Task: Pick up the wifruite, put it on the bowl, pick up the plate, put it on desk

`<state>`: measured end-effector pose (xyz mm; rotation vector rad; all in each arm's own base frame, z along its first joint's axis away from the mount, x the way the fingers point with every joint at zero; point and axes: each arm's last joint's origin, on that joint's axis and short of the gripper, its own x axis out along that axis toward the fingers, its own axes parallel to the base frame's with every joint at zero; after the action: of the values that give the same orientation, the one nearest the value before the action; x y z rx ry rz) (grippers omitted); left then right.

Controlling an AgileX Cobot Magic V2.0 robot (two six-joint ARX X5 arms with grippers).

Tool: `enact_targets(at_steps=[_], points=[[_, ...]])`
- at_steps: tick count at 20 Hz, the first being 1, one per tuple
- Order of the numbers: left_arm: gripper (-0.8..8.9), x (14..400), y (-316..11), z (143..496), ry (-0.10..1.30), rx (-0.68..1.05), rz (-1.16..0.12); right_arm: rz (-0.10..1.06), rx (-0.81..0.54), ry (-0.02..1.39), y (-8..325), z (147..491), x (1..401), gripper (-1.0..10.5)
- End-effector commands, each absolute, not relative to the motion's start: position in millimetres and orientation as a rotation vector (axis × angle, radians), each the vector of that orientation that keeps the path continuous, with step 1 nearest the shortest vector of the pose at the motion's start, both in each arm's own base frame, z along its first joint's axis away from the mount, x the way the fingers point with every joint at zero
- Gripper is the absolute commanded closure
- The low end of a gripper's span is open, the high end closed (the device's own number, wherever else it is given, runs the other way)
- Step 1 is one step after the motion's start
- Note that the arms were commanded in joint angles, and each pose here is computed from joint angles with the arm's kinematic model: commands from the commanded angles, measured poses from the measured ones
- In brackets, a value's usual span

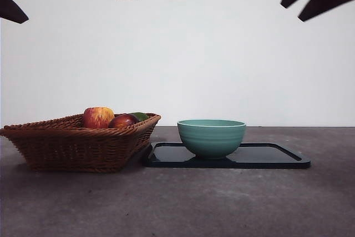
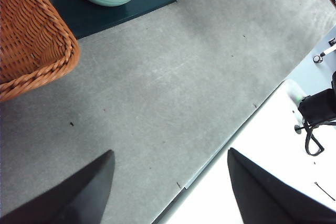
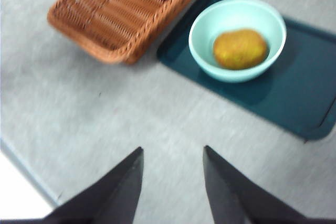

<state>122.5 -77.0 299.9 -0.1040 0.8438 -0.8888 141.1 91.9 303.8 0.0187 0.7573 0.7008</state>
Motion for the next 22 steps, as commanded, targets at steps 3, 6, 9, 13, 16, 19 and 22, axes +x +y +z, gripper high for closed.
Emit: enact_targets(at_steps=[3,6,9,13,16,19,22], points=[[4.70,123.3,-78.2,301.9,0.827,-0.084,-0.906,0.806,0.041,0.753,91.2,301.1,132.5,7.6],[4.70,123.3,-78.2,301.9,0.825,-0.079,-0.908,0.810,0.043,0.753,90.9,301.4,131.8,7.7],[4.70,123.3,-78.2,301.9,0.823,-0.076,-0.910,0.808,0.042,0.761,90.4,300.9,130.9,7.6],[4.70,123.3,-78.2,301.9,0.823,-0.076,-0.909,0.807,0.041,0.763,90.3,300.7,130.8,7.6],[4.70,123.3,-78.2,301.9,0.823,-0.076,-0.909,0.807,0.041,0.763,90.3,300.7,130.8,7.7],[4.70,123.7,-78.4,302.4,0.815,-0.076,-0.911,0.808,0.042,0.764,90.3,300.7,130.8,7.6],[4.69,129.4,-81.3,307.6,0.753,-0.096,-0.913,0.808,0.041,0.763,90.3,300.8,130.8,7.7]])
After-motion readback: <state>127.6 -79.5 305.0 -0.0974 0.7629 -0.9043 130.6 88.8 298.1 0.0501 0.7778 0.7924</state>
